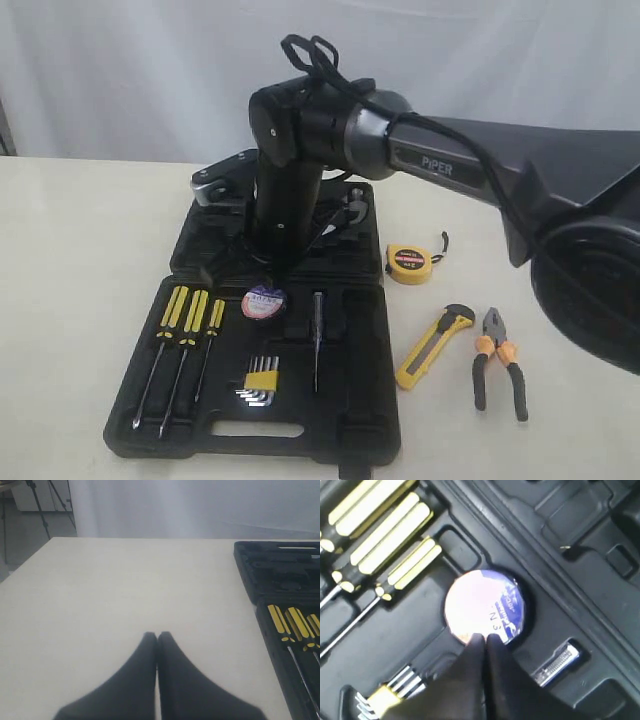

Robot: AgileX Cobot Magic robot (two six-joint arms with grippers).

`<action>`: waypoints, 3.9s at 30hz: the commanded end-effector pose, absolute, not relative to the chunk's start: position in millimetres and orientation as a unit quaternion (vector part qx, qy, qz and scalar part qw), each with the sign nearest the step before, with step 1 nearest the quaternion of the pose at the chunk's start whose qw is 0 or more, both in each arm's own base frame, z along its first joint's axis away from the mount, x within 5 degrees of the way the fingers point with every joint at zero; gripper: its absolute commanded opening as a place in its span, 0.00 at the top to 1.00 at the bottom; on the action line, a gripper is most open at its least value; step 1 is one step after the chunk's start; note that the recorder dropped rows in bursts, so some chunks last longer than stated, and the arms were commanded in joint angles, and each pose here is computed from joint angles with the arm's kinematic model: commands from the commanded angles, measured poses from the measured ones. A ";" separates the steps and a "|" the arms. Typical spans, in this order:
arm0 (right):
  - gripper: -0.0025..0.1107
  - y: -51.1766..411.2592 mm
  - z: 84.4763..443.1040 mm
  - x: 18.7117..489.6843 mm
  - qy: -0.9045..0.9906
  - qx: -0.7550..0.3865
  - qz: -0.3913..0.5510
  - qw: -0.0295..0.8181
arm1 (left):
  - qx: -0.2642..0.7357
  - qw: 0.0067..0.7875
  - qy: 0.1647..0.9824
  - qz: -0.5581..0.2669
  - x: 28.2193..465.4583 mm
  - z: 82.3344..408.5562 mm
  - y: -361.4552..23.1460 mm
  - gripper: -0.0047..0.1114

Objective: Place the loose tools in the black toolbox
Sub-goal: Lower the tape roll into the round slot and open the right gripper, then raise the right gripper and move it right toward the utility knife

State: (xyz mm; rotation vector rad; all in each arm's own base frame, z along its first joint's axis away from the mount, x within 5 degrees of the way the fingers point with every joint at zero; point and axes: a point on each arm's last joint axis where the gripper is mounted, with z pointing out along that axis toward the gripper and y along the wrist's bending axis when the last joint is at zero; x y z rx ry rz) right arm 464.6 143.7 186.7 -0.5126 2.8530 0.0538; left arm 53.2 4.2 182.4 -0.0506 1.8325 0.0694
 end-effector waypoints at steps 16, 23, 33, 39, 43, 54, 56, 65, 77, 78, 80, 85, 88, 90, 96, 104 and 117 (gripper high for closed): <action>0.98 144.5 150.2 475.0 0.976 -0.179 0.014 0.120 | -0.024 0.611 0.791 0.023 53.4 182.3 3.7 0.96; 0.98 142.8 151.2 475.8 0.975 -0.182 0.010 0.123 | -0.024 0.611 0.791 0.023 53.4 182.3 3.7 0.96; 0.98 142.7 163.6 479.9 0.969 -0.186 0.006 0.161 | -0.024 0.611 0.791 0.023 53.4 182.3 3.7 0.96; 0.98 141.9 150.8 481.9 0.970 -0.190 -0.003 0.154 | -0.024 0.611 0.791 0.023 53.4 182.3 3.7 0.96; 0.98 141.9 135.1 482.6 0.972 -0.191 -0.006 0.138 | -0.024 0.611 0.791 0.023 53.4 182.3 3.7 0.96; 0.98 140.4 157.3 478.0 0.972 -0.190 -0.006 0.140 | -0.024 0.611 0.791 0.023 53.4 182.3 3.7 0.96; 0.98 139.5 167.3 475.1 0.972 -0.190 -0.006 0.139 | -0.024 0.611 0.791 0.023 53.4 182.3 3.7 0.96; 0.98 146.3 140.4 472.1 0.976 -0.196 0.030 0.094 | -0.024 0.611 0.791 0.023 53.4 182.3 3.7 0.96; 0.98 146.2 138.7 476.1 0.973 -0.198 0.024 0.113 | -0.024 0.611 0.791 0.023 53.4 182.3 3.7 0.96; 0.98 146.3 141.4 476.6 0.973 -0.198 0.025 0.119 | -0.024 0.611 0.791 0.023 53.4 182.3 3.7 0.96; 0.98 146.4 146.2 476.8 0.972 -0.198 0.025 0.126 | -0.024 0.611 0.791 0.023 53.4 182.3 3.7 0.96; 0.98 146.5 151.2 477.4 0.970 -0.198 0.026 0.135 | -0.024 0.611 0.791 0.023 53.4 182.3 3.7 0.96; 0.98 147.0 147.2 479.0 0.970 -0.196 0.027 0.139 | -0.024 0.611 0.791 0.023 53.4 182.3 3.7 0.96; 0.98 147.1 141.2 479.3 0.971 -0.195 0.026 0.133 | -0.024 0.611 0.791 0.023 53.4 182.3 3.7 0.96; 0.98 147.1 138.7 478.7 0.972 -0.195 0.027 0.128 | -0.024 0.611 0.791 0.023 53.4 182.3 3.7 0.96; 0.98 144.1 182.9 468.6 0.971 -0.196 0.028 0.134 | -0.024 0.611 0.791 0.023 53.4 182.3 3.7 0.96; 0.98 121.8 287.6 421.3 0.966 -0.204 -0.015 0.161 | -0.024 0.611 0.791 0.023 53.4 182.3 3.7 0.96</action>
